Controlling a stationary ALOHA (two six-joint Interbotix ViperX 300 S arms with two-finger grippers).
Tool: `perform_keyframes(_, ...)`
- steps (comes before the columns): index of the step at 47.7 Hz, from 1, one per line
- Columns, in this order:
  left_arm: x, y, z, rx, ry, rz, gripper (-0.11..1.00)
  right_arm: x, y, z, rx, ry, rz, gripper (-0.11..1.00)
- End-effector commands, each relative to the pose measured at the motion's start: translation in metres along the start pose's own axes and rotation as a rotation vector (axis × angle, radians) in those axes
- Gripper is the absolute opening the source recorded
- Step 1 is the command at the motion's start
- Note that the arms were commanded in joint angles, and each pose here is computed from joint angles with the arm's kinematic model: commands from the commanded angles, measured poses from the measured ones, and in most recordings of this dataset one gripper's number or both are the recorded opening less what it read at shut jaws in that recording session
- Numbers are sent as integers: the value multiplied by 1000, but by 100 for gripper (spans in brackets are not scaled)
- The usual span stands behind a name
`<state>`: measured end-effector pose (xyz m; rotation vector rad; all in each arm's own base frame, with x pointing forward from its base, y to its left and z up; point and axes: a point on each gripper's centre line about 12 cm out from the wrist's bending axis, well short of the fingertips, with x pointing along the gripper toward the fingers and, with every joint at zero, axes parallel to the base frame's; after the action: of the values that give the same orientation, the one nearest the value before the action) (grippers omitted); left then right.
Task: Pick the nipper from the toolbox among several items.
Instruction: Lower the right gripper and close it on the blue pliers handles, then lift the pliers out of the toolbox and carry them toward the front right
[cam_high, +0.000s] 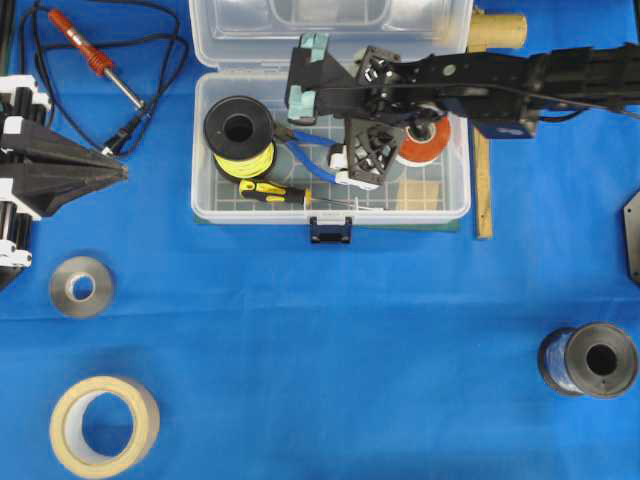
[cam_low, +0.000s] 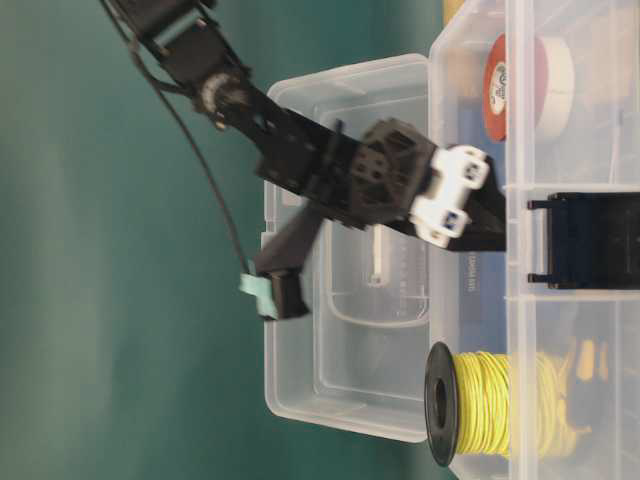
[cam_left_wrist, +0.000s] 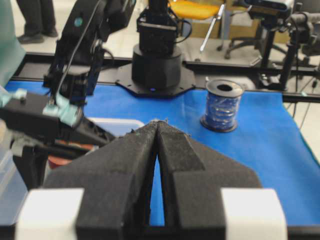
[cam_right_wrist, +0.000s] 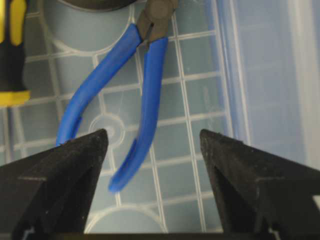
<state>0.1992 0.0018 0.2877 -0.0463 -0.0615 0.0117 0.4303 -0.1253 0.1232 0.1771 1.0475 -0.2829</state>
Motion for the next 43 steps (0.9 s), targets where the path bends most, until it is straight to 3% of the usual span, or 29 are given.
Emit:
perform_keyframes(1, 2, 0, 3, -3, -6, 0, 0, -4, -1, 12, -3, -41, -1, 75)
perform_keyframes(6, 2, 0, 3, -3, -8, 0, 0, 3, -2, 9, -15, -25, -6, 72)
perform_keyframes(9, 2, 0, 3, -3, -8, 0, 0, 4, -2, 8, -19, -22, -7, 64)
perform_keyframes(17, 2, 0, 3, -3, -8, 0, 0, 5, -2, 6, -19, -16, -5, 20)
perform_keyframes(19, 2, 0, 3, -3, -6, 0, 0, 4, -2, 7, -19, -20, -5, 13)
perform_keyframes(28, 2, 0, 3, -3, -6, 0, 0, -10, -1, 12, -16, -43, -4, 13)
perform_keyframes(43, 1, 0, 2, -5, -2, 0, 0, -114, -1, 33, -8, -233, 1, 13)
